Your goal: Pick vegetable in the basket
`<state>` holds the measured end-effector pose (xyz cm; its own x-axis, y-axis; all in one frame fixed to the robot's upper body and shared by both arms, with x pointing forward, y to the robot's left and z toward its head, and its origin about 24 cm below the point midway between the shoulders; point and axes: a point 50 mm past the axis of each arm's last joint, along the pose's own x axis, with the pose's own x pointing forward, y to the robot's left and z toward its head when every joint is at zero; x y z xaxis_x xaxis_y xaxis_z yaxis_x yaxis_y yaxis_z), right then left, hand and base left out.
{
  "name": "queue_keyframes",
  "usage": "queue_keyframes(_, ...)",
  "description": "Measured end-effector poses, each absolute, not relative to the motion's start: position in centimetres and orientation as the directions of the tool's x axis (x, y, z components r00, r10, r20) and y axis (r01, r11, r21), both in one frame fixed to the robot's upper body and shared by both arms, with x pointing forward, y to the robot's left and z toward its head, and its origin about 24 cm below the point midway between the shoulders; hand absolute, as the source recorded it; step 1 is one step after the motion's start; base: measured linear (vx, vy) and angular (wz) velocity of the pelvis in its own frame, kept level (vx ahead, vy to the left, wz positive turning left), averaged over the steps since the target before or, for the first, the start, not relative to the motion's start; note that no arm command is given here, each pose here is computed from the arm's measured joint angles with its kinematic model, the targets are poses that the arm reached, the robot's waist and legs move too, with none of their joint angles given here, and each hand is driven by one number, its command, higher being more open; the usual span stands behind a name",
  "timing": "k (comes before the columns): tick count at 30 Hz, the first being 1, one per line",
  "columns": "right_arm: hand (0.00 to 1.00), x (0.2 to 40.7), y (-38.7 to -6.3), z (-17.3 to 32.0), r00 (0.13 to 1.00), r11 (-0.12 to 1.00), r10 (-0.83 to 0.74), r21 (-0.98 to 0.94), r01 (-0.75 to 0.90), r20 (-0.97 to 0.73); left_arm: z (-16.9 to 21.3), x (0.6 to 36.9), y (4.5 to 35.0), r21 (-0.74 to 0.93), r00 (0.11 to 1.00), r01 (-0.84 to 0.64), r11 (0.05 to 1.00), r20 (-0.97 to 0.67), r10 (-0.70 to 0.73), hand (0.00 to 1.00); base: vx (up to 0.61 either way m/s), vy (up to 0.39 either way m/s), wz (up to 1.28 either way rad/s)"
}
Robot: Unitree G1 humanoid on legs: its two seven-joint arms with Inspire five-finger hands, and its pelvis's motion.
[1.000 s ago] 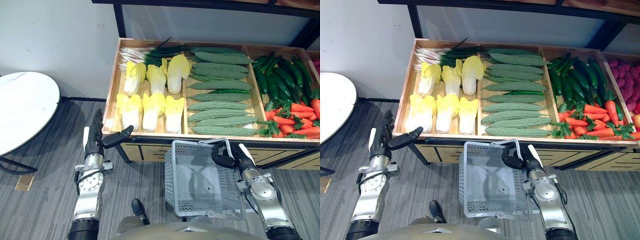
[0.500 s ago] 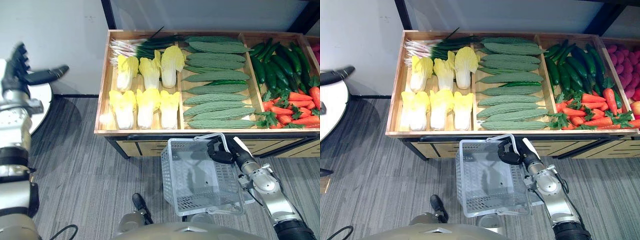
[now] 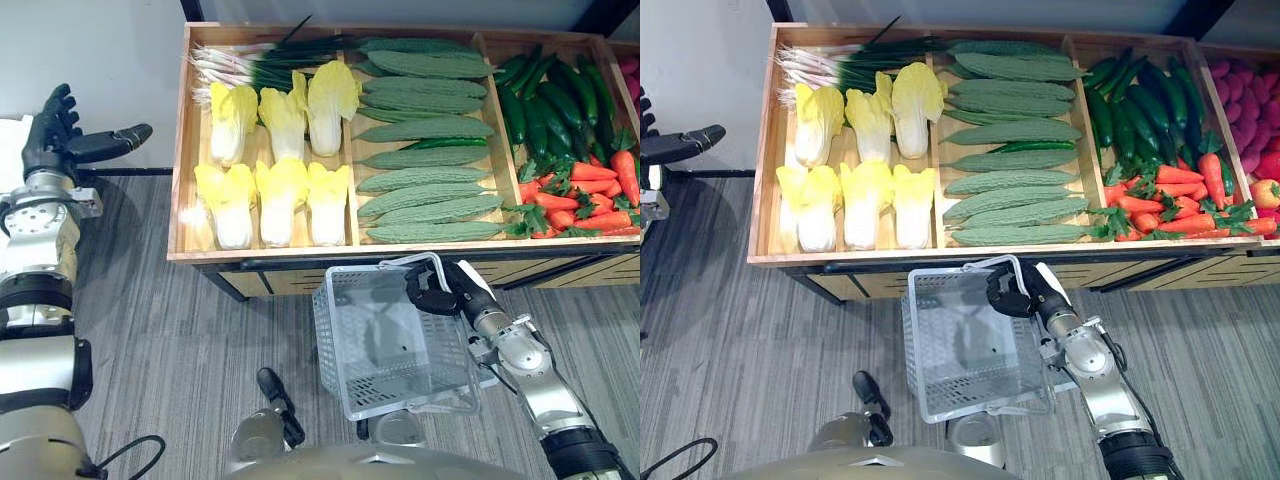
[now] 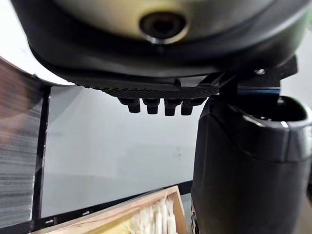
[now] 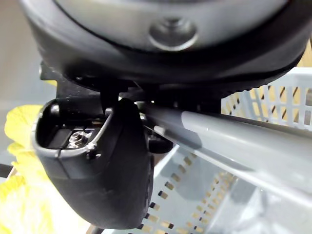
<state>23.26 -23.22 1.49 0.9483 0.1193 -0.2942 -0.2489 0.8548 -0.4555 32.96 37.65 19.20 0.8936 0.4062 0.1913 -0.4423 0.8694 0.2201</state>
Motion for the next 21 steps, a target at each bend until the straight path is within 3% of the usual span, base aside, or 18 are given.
queue_keyframes(21,0.00,24.0,-22.1,1.8,0.962,0.874,0.120,-0.433,-0.219,-0.244,17.3,34.3,34.1,0.101,0.924,-0.357,0.929,0.185,0.335,1.00,0.00,-0.001,-0.01)
